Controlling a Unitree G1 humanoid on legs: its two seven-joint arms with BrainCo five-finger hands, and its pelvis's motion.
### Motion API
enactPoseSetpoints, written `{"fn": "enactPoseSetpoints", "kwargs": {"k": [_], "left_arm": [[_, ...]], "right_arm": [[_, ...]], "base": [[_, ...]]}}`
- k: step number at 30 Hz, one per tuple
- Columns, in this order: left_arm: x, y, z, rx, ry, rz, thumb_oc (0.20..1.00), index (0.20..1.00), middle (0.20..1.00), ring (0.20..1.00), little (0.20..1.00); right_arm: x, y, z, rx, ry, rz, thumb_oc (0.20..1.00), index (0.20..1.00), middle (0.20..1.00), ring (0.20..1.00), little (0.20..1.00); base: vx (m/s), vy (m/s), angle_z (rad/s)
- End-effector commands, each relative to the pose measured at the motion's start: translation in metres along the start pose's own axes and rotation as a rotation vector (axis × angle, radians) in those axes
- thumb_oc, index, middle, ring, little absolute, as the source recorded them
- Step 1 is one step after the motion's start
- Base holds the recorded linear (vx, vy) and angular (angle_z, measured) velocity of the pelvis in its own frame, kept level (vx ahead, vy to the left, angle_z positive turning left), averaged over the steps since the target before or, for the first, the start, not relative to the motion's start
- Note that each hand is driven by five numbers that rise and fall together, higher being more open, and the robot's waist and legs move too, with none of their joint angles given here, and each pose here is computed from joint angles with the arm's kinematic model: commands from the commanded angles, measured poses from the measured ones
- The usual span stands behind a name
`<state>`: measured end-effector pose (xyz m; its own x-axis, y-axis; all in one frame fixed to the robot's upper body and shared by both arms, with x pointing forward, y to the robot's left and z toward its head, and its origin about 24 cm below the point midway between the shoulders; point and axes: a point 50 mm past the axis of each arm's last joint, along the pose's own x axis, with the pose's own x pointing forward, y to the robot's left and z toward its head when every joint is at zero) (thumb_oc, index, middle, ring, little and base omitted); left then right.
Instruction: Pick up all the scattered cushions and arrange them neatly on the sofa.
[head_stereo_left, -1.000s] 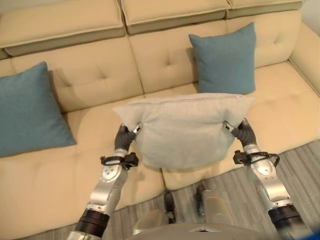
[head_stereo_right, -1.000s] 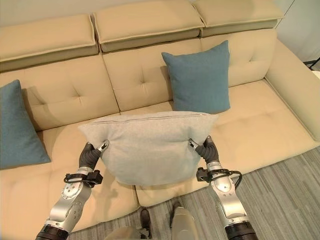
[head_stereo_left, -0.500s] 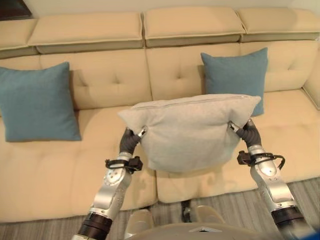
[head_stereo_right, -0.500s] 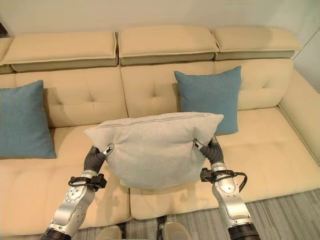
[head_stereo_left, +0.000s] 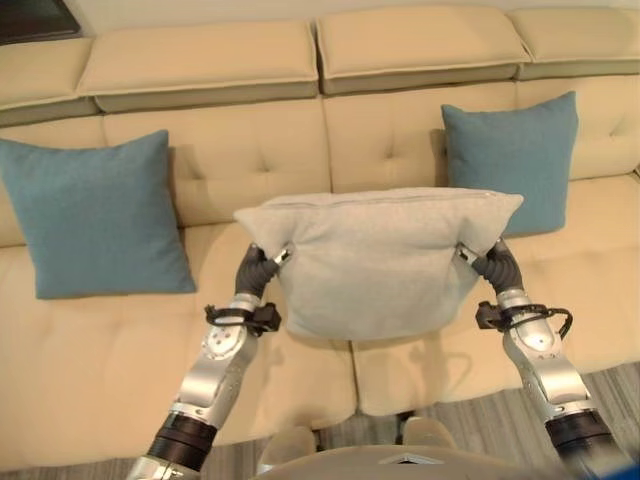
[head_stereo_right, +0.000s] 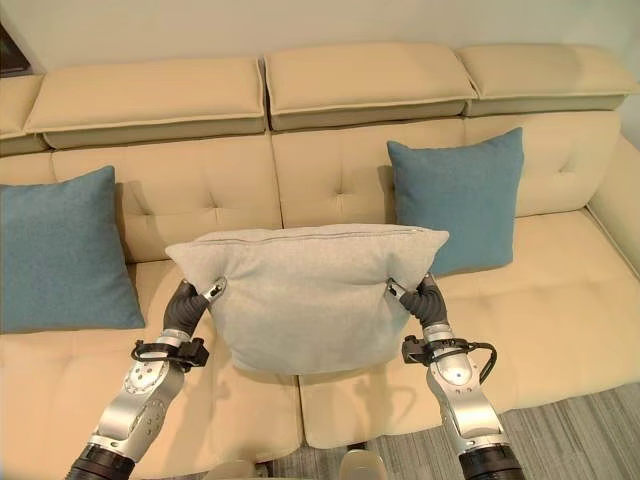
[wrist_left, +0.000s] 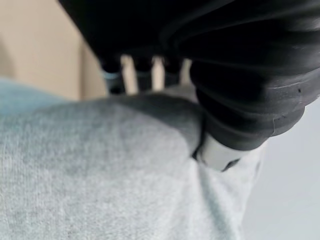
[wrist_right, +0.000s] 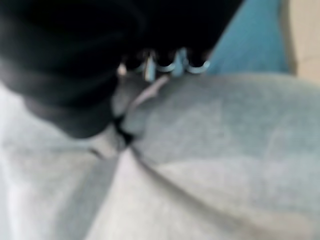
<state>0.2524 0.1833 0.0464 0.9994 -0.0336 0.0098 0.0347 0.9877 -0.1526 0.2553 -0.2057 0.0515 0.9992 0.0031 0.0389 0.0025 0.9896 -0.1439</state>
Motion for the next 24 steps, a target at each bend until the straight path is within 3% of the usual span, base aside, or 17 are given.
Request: {"fn": "enactPoseSetpoints", "kwargs": {"k": [1,16,24], "left_arm": [[0.016,-0.017,0.062,0.006,-0.314,-0.065,0.200,0.200,0.200,0.200,0.200],[0.097,-0.042,0.157,0.146,-0.573,0.001,0.200,0.200,0.200,0.200,0.200],[0.106,-0.038,0.191,0.184,-0.659,0.041,0.200,0.200,0.200,0.200,0.200]], "right_arm": [[0.026,-0.015,0.052,-0.026,-0.244,-0.077,0.200,0.200,0.200,0.200,0.200],[0.114,0.012,0.162,-0.123,-0.473,-0.037,0.200,0.200,0.200,0.200,0.200],[0.129,0.020,0.194,-0.156,-0.517,-0.027,0.200,0.200,0.200,0.200,0.200]], "base": [[0.07,0.023,-0.02],[-0.06,-0.037,-0.04],[0.02,-0.032,-0.02]]}}
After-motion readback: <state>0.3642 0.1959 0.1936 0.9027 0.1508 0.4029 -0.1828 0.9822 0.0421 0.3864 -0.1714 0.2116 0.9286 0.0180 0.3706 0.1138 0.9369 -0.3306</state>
